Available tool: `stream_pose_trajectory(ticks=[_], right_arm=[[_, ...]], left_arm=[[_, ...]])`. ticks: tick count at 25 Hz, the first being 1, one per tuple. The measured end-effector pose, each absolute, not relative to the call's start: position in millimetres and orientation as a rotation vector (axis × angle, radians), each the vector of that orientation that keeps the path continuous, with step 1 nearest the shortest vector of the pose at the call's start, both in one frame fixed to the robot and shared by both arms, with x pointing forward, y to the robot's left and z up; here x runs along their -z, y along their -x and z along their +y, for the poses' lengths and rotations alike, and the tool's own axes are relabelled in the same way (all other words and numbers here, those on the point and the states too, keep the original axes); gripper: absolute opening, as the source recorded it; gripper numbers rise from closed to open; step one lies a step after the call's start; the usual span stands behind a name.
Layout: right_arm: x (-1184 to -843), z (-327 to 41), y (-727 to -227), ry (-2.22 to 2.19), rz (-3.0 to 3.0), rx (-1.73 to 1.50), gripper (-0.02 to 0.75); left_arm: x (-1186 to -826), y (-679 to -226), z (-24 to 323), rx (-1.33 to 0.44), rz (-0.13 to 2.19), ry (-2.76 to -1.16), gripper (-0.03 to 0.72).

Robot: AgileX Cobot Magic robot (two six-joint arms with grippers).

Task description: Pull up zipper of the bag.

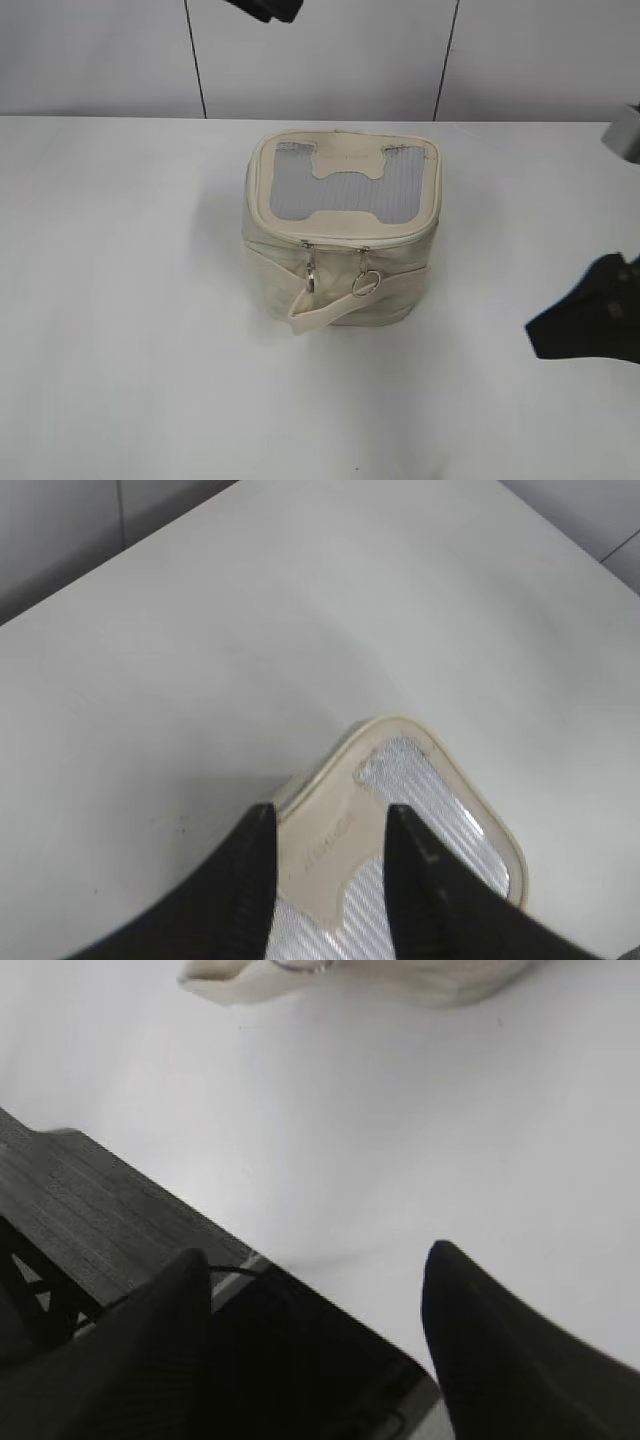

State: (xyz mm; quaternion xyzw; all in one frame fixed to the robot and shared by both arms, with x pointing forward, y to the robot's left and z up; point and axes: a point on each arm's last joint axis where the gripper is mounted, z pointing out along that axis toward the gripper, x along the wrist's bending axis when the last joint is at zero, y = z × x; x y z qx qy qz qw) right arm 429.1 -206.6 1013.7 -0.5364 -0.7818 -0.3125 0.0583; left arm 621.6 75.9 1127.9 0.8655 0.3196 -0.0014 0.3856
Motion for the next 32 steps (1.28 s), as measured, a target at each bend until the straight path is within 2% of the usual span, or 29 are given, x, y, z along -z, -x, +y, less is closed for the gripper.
stream_pose_trajectory(ticks=[3,6,14,19,22,24,29,32], right_arm=[[-1035.9,-219.9,-403.3,1.689,-2.429,0.924,0.519],[-1055.4,-234.1,-371.7,1.737,-2.501,0.916,0.519],[-1083.1,-266.0,-288.8,1.867,-2.605,1.076,0.519],[-1089.3,-281.9,-249.8,1.925,-2.67,1.346,0.519],[-1088.5,-290.9,-231.0,1.955,-2.715,1.481,0.519],[-1085.3,-295.7,-221.7,1.975,-2.738,1.545,0.519],[-1056.1,-298.5,-217.9,1.993,-2.758,1.514,0.521],[-1054.4,-296.8,-222.8,1.986,-2.75,1.568,0.521]], left_arm=[[-1131.0,-588.9,99.8,-0.068,0.914,-2.238,0.275],[-1133.3,-540.0,132.5,-0.193,1.031,-2.194,0.273],[-1143.9,-337.8,244.5,-0.496,1.178,-1.874,0.272],[-1107.9,-248.6,297.1,-0.663,1.196,-1.774,0.272],[-1082.9,-222.7,309.8,-0.703,1.163,-1.707,0.272],[-1069.3,-222.6,309.9,-0.685,1.187,-1.74,0.274],[-1062.8,-236.2,302.7,-0.669,1.196,-1.749,0.301],[-1063.4,-236.6,302.5,-0.673,1.192,-1.744,0.305]])
